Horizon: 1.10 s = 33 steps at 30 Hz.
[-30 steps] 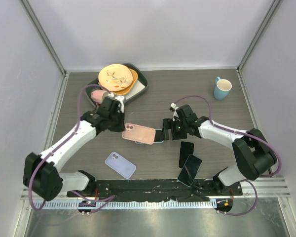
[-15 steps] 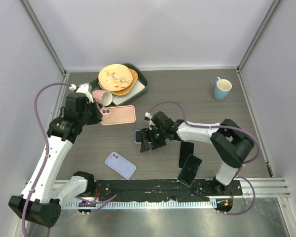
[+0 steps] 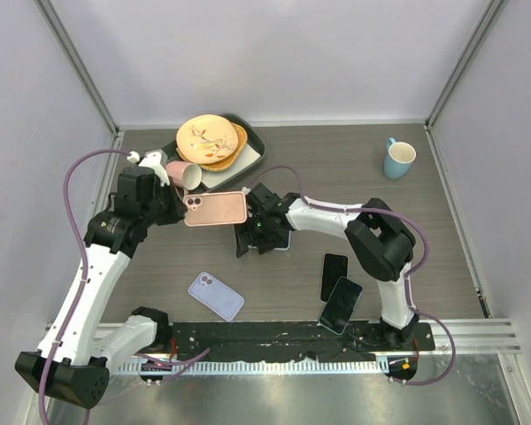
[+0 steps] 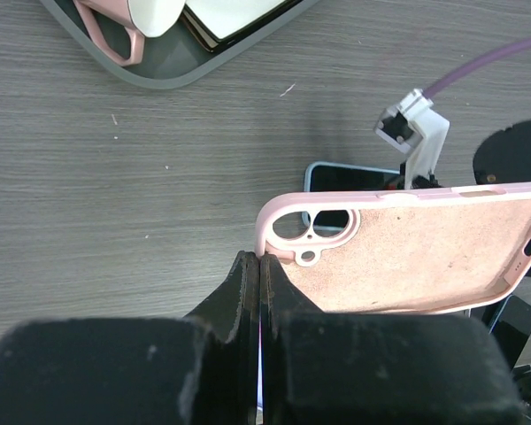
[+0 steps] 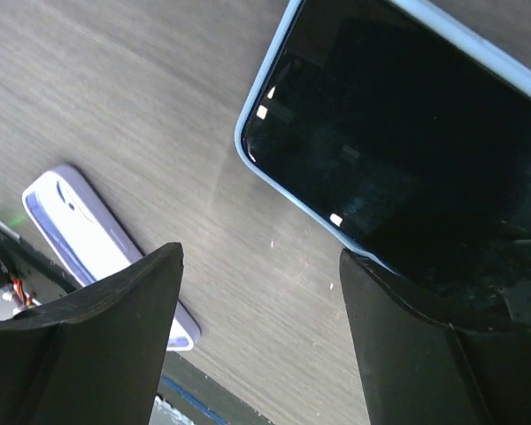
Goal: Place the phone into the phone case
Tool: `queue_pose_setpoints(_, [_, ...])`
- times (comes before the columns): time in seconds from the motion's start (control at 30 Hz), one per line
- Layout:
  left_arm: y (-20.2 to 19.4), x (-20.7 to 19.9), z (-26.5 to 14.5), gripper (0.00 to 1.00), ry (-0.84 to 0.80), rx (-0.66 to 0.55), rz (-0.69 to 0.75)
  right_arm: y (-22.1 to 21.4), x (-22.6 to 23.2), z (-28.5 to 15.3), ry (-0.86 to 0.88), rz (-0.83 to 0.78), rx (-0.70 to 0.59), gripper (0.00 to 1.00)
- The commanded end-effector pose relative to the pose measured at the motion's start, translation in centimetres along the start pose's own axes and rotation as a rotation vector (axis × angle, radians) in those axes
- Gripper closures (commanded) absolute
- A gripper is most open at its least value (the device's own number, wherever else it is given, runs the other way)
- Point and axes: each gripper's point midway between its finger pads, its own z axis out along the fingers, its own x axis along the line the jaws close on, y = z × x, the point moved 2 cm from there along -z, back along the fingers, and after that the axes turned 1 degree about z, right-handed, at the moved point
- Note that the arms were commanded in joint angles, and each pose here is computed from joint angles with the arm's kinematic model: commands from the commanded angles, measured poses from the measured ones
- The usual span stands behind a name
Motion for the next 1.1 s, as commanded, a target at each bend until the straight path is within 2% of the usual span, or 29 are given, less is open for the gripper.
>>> queue_pose_setpoints(0.0, [0.4,-0.2,-0.7,1.00,-0.019,-0.023,0.011,3.2,-6.9,2.9,-0.273,-0.024,-0.077,0.22])
queue_pose_setpoints(0.2, [-0.2,0.0,-0.2,1.00,-0.017,0.000,0.019,6.1,-11.4,2.4,-0.363,0.010,-0.096,0.22])
queue_pose_setpoints(0.37, [-0.6,-0.5,0.5,1.00,-0.051,0.010,0.009,8.3,-13.9,1.1,-0.363,0.036,-0.109,0.21])
queue_pose_setpoints(0.57, [-1.2,-0.8,1.5,1.00,-0.075,0.048,0.007,9.7,-8.8,-1.7,-0.103,-0.010,-0.161,0.21])
queue_pose_setpoints(0.73, [-1.6,-1.0,1.8,1.00,-0.085,0.068,0.004,9.7,-6.9,-4.5,-0.017,0.003,-0.212,0.21])
queue_pose_setpoints(0.93, [-3.2,-1.4,2.7,1.00,-0.134,0.126,-0.005,10.4,-8.3,-9.2,0.058,0.107,-0.328,0.21])
queue_pose_setpoints(1.07, [-5.2,-2.1,4.0,1.00,-0.188,0.215,-0.040,9.9,-10.8,-11.8,0.000,0.141,-0.385,0.21])
